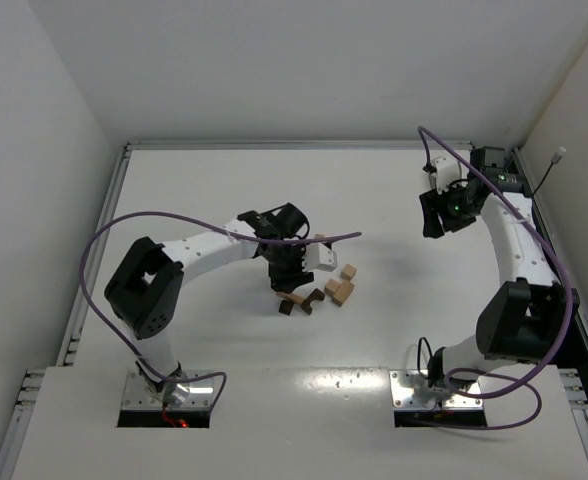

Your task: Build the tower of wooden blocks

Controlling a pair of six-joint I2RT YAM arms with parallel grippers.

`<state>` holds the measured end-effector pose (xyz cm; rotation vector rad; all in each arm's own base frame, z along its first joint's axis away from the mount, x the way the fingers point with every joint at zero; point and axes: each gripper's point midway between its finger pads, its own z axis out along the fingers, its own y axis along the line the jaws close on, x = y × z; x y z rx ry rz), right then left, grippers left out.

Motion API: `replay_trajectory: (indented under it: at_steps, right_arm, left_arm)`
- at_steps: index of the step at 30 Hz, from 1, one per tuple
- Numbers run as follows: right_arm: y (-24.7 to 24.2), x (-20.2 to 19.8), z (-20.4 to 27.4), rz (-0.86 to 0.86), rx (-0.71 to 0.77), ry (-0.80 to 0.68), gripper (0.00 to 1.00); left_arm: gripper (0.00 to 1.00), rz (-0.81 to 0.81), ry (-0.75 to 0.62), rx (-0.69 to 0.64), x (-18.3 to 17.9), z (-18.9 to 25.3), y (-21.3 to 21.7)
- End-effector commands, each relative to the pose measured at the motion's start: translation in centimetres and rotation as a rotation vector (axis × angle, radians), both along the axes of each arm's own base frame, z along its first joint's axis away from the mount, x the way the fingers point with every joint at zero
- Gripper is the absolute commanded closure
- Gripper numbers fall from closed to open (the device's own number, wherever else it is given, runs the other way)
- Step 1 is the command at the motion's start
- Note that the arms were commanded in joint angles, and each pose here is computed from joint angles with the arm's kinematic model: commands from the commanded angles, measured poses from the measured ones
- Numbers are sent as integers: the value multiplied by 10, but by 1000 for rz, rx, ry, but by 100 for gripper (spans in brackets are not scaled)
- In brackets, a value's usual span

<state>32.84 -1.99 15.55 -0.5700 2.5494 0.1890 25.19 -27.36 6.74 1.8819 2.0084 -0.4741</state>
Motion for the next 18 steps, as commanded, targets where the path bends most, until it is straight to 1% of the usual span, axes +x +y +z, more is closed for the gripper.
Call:
replay_trajectory:
  at_steps: [1,2,8,11,18]
  right_arm:
    - [6,3,12,28,9,-39,48]
    - [6,3,12,28,9,-39,48]
    - [1,4,9,14,2,-29,48]
    - [-1,4,6,18,-9,-20,48]
    - [-1,4,3,18,-7,-11,48]
  left_arm:
    - [53,-67,-38,-11,4,-1,-7]
    - [52,-78,-43,-10,7,-2,-9]
    - [52,-139,-45,2,-1,-9,-17]
    - [52,-167,-28,21,-11,-15,-17]
    - [52,-192,9,28,-19,-27,-24]
